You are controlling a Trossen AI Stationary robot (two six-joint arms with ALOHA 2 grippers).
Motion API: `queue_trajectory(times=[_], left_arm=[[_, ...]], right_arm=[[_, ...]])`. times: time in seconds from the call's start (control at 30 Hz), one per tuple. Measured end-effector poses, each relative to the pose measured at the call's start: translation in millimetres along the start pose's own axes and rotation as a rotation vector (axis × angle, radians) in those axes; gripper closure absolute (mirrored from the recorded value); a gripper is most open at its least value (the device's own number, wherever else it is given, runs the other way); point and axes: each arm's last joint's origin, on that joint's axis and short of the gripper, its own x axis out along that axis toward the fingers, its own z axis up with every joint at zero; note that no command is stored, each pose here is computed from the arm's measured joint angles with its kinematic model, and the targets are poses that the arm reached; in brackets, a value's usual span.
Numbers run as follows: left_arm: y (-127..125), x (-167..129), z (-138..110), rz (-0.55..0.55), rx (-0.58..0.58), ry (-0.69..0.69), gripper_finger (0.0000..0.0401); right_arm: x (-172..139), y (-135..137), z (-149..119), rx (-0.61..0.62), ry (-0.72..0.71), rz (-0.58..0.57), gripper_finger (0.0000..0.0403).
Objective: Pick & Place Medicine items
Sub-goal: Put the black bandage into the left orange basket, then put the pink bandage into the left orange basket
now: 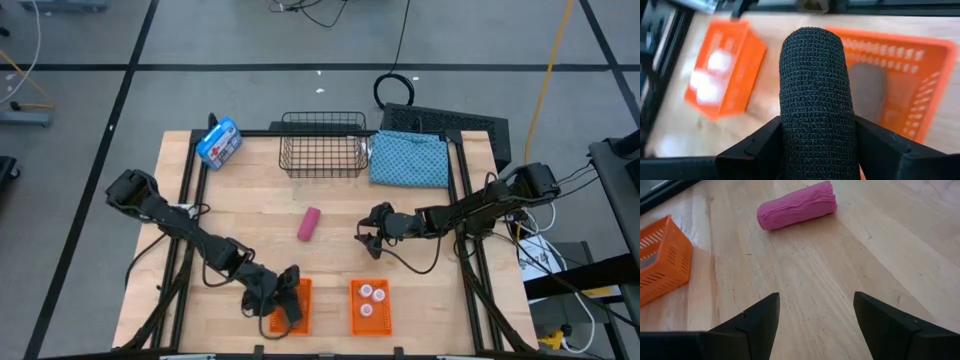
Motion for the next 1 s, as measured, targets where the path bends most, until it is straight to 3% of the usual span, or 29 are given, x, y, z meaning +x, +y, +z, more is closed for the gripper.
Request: queue_trajectory(times=[0.37, 0.8, 1.0], left_arm=[[-11, 16, 3, -0.031, 0.443, -0.007, 0.0178], [-13, 16, 8, -0.028, 0.421, -0.036, 0.0176], [-14, 22, 6, -0.003, 0.396, -0.003, 0.0140]], right_arm=[[0, 2, 2, 0.137, -0.020, 0.019, 0.0158], [-1, 6, 8, 0.172, -0.080, 0.064, 0.0158], [-1, 6, 8, 0.166, -0.080, 0.064, 0.0158]])
